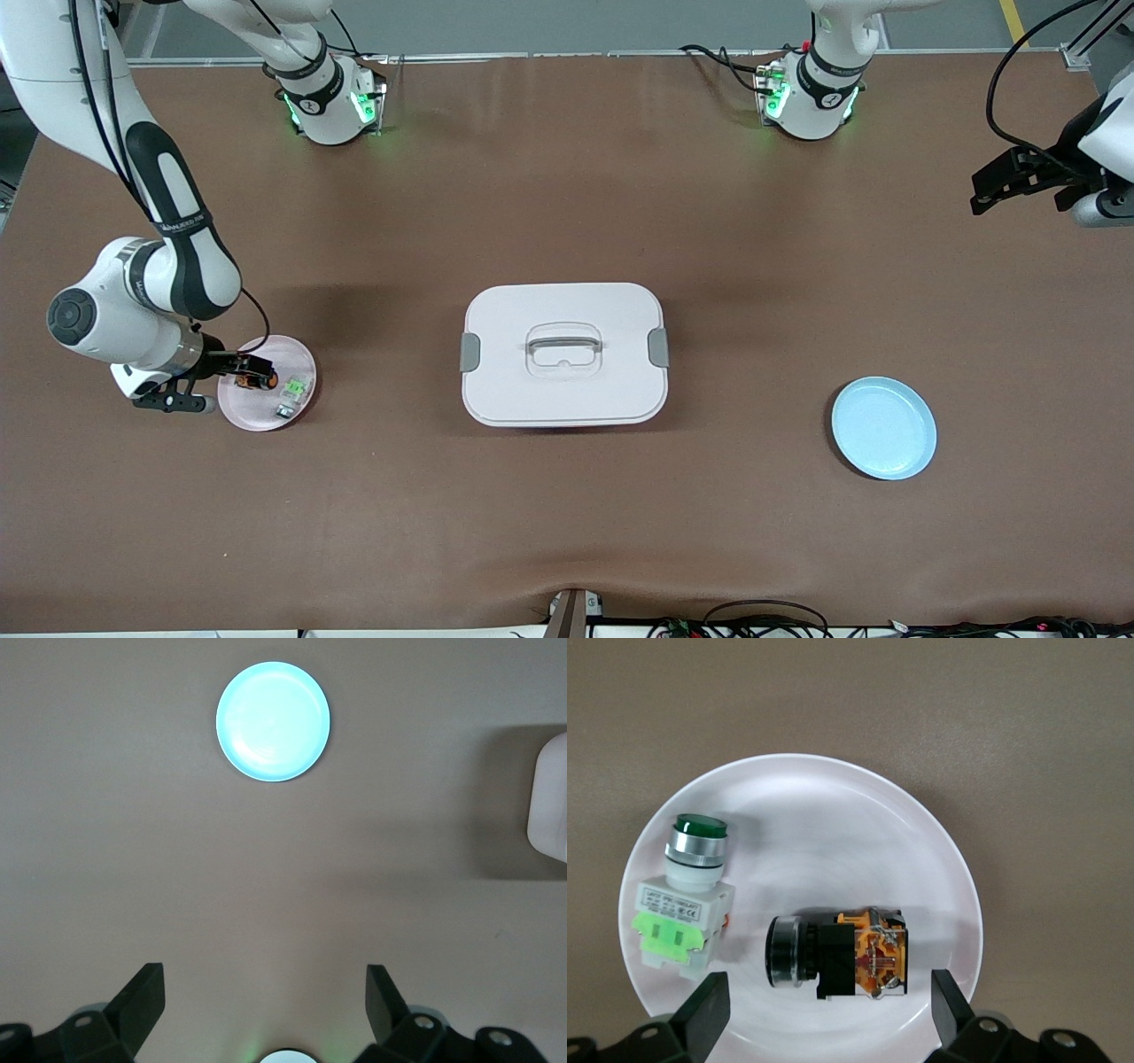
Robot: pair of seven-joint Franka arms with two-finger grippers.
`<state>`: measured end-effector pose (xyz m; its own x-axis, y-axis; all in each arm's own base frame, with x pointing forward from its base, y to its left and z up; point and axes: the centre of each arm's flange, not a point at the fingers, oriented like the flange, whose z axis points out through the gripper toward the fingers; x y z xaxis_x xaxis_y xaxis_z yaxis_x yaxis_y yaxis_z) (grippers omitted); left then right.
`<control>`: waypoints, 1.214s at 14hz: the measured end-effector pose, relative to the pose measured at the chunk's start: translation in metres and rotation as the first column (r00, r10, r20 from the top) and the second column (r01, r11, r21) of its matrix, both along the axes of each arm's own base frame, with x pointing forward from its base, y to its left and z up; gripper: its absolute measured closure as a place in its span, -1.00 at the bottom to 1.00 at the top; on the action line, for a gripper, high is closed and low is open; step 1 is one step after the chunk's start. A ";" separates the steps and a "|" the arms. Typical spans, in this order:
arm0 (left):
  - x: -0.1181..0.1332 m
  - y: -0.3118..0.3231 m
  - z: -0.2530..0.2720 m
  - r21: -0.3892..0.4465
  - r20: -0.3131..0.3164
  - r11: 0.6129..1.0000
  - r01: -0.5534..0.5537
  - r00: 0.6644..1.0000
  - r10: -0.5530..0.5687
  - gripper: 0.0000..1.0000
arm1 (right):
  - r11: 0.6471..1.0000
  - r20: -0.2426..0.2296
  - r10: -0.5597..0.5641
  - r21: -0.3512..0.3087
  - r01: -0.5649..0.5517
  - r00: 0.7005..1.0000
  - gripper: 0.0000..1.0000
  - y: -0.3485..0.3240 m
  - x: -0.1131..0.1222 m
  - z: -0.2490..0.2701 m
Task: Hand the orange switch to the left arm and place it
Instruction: 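Grasp the black-and-orange switch on the white plate with the right gripper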
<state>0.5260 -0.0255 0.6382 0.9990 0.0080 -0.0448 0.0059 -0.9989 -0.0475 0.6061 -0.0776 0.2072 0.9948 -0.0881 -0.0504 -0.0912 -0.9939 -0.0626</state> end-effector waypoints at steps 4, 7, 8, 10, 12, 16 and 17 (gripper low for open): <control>0.000 0.000 0.000 0.000 0.000 1.000 0.000 1.000 0.000 -1.00 | 1.000 0.002 0.001 -0.002 -0.001 1.000 -1.00 0.001 0.000 -0.006; 0.000 0.000 0.000 0.000 0.000 1.000 0.000 1.000 0.000 -1.00 | 1.000 -0.002 0.001 -0.002 -0.001 1.000 -1.00 0.001 0.000 -0.011; 0.000 0.000 0.000 0.000 0.000 1.000 0.000 1.000 0.000 -1.00 | 1.000 -0.003 0.001 -0.002 -0.001 1.000 -1.00 0.001 0.000 -0.013; 0.000 0.000 0.000 0.000 0.000 1.000 0.000 1.000 0.000 -1.00 | 1.000 -0.002 0.001 -0.002 -0.001 1.000 -1.00 0.000 0.000 -0.014; 0.000 0.000 0.000 0.000 0.000 1.000 0.000 1.000 0.000 -1.00 | 1.000 0.000 0.001 -0.003 -0.001 1.000 -1.00 0.000 0.001 -0.014; 0.001 0.000 -0.002 0.000 -0.001 1.000 0.000 1.000 0.000 -1.00 | 1.000 0.010 0.000 -0.007 0.001 1.000 -1.00 0.000 0.002 -0.021; 0.002 0.000 -0.003 -0.001 -0.002 1.000 0.000 1.000 0.000 -1.00 | 1.000 0.009 0.000 -0.007 0.001 1.000 -1.00 0.000 0.002 -0.023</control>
<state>0.5281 -0.0254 0.6355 0.9989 0.0078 -0.0465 0.0057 -0.9989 -0.0468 0.6085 -0.0779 0.1843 0.9952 -0.0889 -0.0404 -0.0911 -0.9942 -0.0563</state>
